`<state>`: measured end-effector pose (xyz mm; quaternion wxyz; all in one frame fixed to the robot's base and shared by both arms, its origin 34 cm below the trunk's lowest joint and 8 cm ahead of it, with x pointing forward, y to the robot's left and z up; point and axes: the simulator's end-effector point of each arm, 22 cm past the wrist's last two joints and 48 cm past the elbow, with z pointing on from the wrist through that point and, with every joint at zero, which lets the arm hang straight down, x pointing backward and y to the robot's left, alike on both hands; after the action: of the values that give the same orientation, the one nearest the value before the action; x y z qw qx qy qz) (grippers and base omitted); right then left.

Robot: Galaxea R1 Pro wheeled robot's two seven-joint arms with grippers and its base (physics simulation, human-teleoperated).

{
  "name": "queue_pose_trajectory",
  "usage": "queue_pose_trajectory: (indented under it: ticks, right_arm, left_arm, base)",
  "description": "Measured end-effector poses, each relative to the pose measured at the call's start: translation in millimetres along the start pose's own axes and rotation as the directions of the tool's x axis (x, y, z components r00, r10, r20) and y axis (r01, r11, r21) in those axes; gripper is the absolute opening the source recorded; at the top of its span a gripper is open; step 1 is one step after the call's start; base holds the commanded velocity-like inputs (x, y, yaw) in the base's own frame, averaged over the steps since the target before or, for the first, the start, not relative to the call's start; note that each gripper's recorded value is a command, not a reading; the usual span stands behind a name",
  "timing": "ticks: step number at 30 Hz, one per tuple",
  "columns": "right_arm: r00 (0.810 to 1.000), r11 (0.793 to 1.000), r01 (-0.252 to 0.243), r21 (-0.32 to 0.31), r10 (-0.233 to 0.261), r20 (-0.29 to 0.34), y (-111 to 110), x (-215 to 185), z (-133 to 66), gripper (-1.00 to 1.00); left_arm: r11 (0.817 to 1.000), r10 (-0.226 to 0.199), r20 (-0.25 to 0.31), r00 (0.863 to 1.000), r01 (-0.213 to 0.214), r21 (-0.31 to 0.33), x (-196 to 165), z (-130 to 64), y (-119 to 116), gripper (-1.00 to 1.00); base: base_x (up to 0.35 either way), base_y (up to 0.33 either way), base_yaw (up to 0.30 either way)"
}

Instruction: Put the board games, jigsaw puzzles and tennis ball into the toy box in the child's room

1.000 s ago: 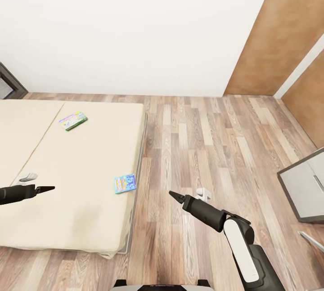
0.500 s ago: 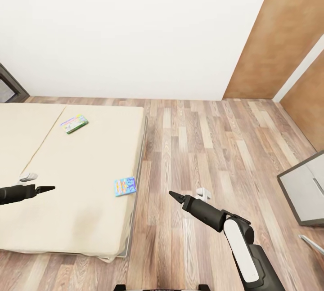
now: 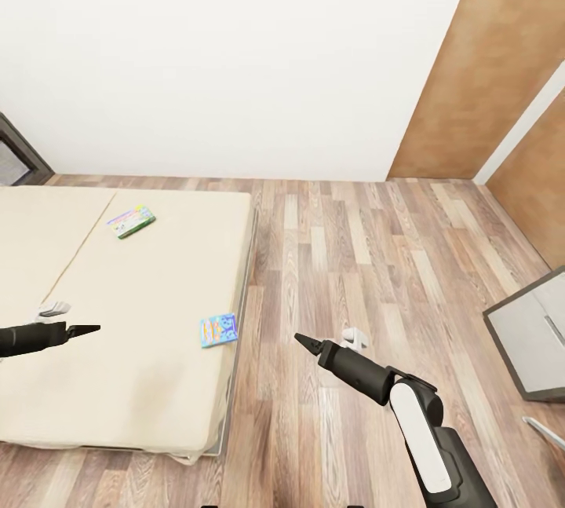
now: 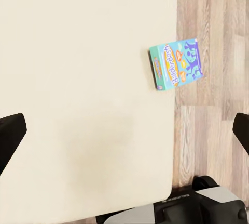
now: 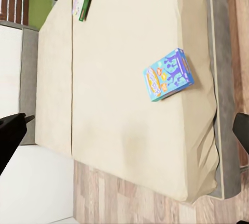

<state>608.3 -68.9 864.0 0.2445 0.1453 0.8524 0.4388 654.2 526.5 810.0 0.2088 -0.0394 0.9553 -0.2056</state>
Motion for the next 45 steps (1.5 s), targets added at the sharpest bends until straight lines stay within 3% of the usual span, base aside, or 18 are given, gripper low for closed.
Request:
queue_pose_trajectory:
  ticks: [23, 45]
  right_arm:
    - [0.999, 0.999, 0.027, -0.017, -0.026, 0.024, 16, -10, -6.8, 1.00]
    - [0.997, 0.998, 0.053, -0.033, -0.051, 0.050, 31, -20, -13.7, 1.00]
  left_arm:
    - [1.000, 0.015, 0.034, 0.999, -0.015, 0.005, -14, -13.6, -9, 1.00]
    - [0.999, 0.033, 0.060, 0.998, -0.036, 0.040, -26, -12.2, -33, 1.00]
  base:
    - [0.000, 0.000, 0.000]
    - [0.000, 0.000, 0.000]
